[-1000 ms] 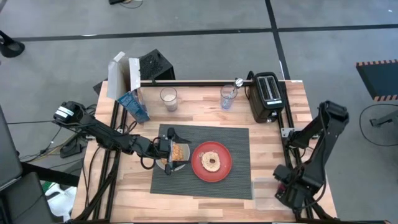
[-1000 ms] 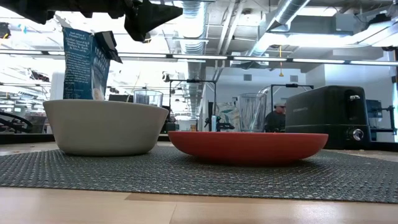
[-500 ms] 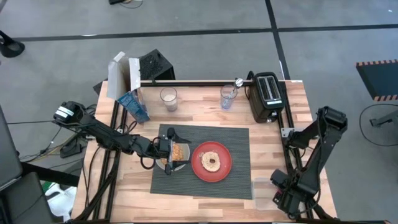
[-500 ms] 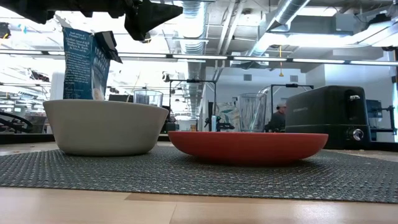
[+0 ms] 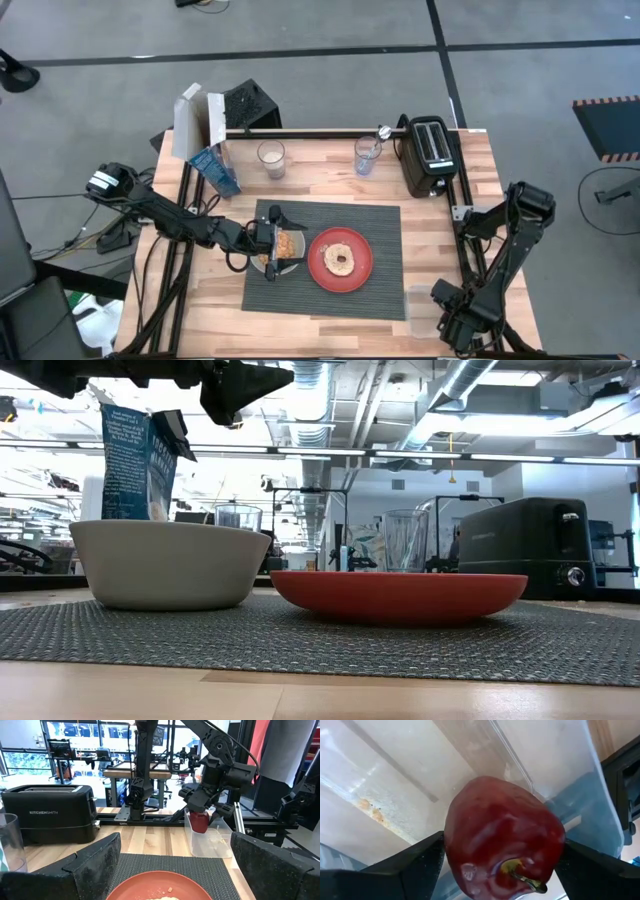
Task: Arrange a breakfast setting
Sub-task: Put the apple on the top right side of the table mat
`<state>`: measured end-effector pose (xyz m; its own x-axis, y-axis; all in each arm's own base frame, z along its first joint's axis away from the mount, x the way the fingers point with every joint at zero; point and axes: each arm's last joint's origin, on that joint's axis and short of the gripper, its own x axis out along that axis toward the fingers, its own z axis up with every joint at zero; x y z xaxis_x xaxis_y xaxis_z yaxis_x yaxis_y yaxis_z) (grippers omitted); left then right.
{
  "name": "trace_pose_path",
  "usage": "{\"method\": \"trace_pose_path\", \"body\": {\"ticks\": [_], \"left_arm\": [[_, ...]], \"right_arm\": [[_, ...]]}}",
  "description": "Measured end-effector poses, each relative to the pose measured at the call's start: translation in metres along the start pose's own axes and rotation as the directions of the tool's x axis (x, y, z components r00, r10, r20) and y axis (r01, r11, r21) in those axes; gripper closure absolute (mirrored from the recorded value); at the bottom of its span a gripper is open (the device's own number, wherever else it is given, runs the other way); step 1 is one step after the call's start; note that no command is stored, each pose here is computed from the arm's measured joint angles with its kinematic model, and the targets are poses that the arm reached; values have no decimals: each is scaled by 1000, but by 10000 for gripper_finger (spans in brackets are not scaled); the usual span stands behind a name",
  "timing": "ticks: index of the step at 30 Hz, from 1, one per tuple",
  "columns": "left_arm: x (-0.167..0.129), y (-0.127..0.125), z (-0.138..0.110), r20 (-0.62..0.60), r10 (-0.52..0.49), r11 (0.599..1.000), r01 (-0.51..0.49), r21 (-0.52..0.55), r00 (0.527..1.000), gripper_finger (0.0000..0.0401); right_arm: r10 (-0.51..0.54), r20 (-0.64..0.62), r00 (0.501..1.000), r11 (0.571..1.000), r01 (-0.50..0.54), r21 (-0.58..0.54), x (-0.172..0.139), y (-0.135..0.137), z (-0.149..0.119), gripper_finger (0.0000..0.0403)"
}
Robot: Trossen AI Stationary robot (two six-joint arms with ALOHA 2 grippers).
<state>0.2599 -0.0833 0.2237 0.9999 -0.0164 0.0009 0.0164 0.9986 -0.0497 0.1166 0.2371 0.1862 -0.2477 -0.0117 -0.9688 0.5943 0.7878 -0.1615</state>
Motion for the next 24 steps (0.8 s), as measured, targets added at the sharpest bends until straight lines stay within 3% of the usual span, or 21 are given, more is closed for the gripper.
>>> {"method": "trace_pose_path", "body": {"ticks": [5,11,24], "left_arm": [[0,0,0,0,0,1000,0,0,1000,37],[0,0,0,0,0,1000,0,0,1000,37],[0,0,0,0,0,1000,0,0,1000,37]], "right_arm": [[7,0,1000,1000,-7,-6,-3,-3,0,92],[41,-5,999,998,-41,-37,-16,-7,-1,94],[178,47,983,977,-171,-130,-88,-25,20,91]]}}
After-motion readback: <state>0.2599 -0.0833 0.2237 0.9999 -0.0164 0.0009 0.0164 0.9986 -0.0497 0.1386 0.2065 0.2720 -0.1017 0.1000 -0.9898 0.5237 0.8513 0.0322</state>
